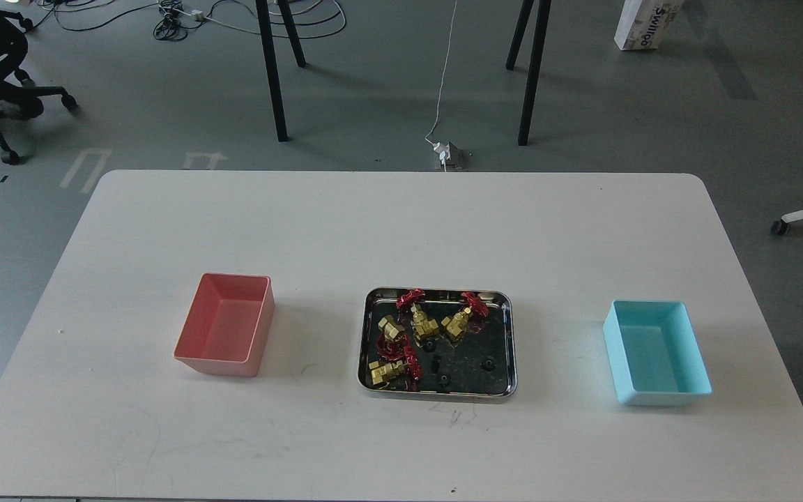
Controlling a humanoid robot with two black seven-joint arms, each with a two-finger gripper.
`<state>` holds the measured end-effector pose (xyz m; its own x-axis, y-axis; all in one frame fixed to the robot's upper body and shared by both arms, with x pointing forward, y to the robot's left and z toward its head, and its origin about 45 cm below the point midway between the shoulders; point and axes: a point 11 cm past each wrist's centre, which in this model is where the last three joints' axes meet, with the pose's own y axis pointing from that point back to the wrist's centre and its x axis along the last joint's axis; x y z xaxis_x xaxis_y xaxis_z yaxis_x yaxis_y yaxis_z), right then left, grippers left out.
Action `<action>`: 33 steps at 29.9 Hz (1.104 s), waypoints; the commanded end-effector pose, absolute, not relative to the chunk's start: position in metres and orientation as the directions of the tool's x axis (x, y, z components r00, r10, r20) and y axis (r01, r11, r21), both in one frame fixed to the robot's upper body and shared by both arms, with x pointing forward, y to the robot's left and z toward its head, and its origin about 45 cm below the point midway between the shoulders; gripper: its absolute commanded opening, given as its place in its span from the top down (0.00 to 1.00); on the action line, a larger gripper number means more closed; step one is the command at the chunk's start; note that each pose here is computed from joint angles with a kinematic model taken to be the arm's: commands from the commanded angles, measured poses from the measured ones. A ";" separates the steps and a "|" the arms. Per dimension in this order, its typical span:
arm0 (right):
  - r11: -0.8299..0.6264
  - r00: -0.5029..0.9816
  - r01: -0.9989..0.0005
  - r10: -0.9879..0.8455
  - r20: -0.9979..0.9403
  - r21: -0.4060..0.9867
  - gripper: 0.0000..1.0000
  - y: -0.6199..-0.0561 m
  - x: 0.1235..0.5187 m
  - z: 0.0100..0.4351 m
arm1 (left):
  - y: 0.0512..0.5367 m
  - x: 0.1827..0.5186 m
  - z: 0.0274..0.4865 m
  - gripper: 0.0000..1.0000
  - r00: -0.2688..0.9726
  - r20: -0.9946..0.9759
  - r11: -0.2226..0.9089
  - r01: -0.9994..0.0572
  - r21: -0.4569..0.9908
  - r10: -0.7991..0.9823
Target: Place valve in pink box and gear in blue box
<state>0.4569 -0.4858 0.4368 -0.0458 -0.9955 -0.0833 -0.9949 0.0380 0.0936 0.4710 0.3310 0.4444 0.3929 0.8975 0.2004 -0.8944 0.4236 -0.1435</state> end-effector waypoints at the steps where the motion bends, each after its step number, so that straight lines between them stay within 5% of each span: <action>1: 0.001 -0.008 -0.997 -0.997 -0.081 0.079 0.01 -0.475 0.459 0.447 | 0.305 0.462 0.434 0.00 0.449 0.283 0.516 -0.822 -0.241 0.848; 6: -0.031 0.028 -0.999 -0.996 -0.079 0.040 0.01 -0.462 0.462 0.468 | 0.239 0.432 0.408 0.05 0.532 0.565 0.694 -0.713 -0.103 0.631; 11: -0.044 0.045 -0.999 -0.996 -0.072 -0.010 0.01 -0.455 0.464 0.493 | 0.204 0.396 0.358 0.07 0.360 0.919 0.760 -0.639 0.115 0.163; 18: -0.050 0.053 -0.998 -0.996 -0.068 -0.045 0.01 -0.451 0.464 0.511 | 0.160 0.359 0.250 0.05 0.135 0.948 0.763 -0.566 0.311 -0.287; 23: -0.049 0.048 -0.997 -0.999 0.005 -0.052 0.01 -0.446 0.466 0.517 | 0.144 0.338 0.176 0.02 0.260 0.920 0.722 -0.571 0.391 -0.292; 33: -0.056 0.055 -0.998 -0.998 0.014 -0.041 0.01 -0.441 0.469 0.512 | 0.134 0.315 0.114 0.02 0.412 0.871 0.687 -0.553 0.471 -0.266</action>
<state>0.4688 -0.4415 0.5149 0.0551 -0.9984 0.0126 -0.9973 -0.0556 -0.0472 0.3222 0.1343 0.1283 0.3762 -0.2731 0.8854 -0.5590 0.6952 0.4519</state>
